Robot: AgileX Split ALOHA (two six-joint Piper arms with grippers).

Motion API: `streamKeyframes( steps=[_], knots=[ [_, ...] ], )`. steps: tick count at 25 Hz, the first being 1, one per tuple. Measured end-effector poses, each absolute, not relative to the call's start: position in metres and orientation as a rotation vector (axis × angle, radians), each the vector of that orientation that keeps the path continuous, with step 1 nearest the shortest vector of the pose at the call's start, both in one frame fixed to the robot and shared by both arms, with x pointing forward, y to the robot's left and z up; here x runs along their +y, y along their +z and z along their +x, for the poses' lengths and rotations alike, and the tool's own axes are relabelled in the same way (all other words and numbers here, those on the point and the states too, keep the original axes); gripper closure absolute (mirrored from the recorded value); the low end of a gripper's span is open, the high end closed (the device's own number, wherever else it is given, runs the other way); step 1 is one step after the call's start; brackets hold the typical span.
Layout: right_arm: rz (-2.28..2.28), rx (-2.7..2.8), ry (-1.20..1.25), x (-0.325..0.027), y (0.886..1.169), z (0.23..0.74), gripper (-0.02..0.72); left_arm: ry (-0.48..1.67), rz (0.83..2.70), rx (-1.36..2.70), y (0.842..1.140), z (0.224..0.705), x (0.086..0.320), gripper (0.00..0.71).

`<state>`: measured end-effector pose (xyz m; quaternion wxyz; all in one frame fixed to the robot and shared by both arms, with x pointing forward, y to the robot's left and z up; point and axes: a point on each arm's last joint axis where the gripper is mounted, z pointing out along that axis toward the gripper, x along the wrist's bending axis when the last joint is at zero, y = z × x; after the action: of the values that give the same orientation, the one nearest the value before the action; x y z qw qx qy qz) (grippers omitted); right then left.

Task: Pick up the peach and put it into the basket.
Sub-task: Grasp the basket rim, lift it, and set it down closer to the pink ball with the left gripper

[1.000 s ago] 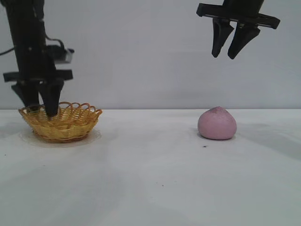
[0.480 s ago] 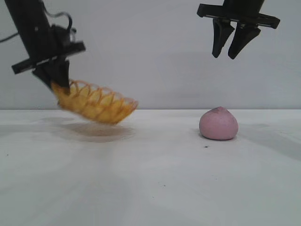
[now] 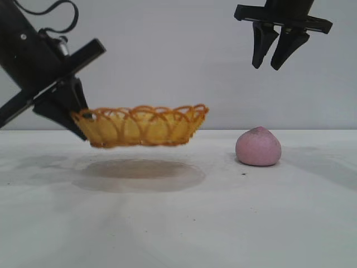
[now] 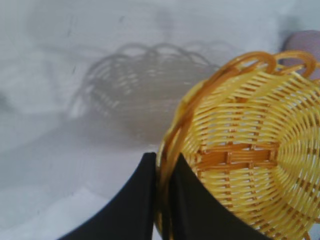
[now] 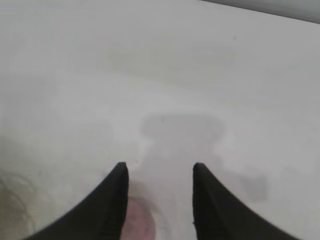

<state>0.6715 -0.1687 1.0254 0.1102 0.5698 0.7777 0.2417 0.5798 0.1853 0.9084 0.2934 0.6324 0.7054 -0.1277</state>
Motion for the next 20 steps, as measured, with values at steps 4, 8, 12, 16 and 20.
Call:
streamKeyframes(
  steps=[4, 8, 12, 16, 20],
  knots=[
    [1.674, 2.285, 0.710, -0.169, 1.025, 0.672, 0.442, -0.317, 1.662, 1.878, 0.899, 0.568, 0.168, 0.710],
    [1.674, 2.285, 0.710, -0.169, 1.025, 0.672, 0.442, -0.300, 1.637, 1.876, 0.900, 0.567, 0.160, 0.710],
    [1.674, 2.285, 0.710, -0.169, 1.025, 0.672, 0.442, -0.289, 1.638, 1.875, 0.900, 0.568, 0.161, 0.665],
    [1.676, 2.285, 0.712, -0.169, 1.025, 0.671, 0.442, -0.273, 1.639, 1.909, 0.893, 0.562, 0.165, 0.665],
    [1.677, 2.285, 0.714, -0.168, 1.025, 0.671, 0.442, -0.277, 1.647, 1.919, 0.890, 0.559, 0.166, 0.563]
  ],
)
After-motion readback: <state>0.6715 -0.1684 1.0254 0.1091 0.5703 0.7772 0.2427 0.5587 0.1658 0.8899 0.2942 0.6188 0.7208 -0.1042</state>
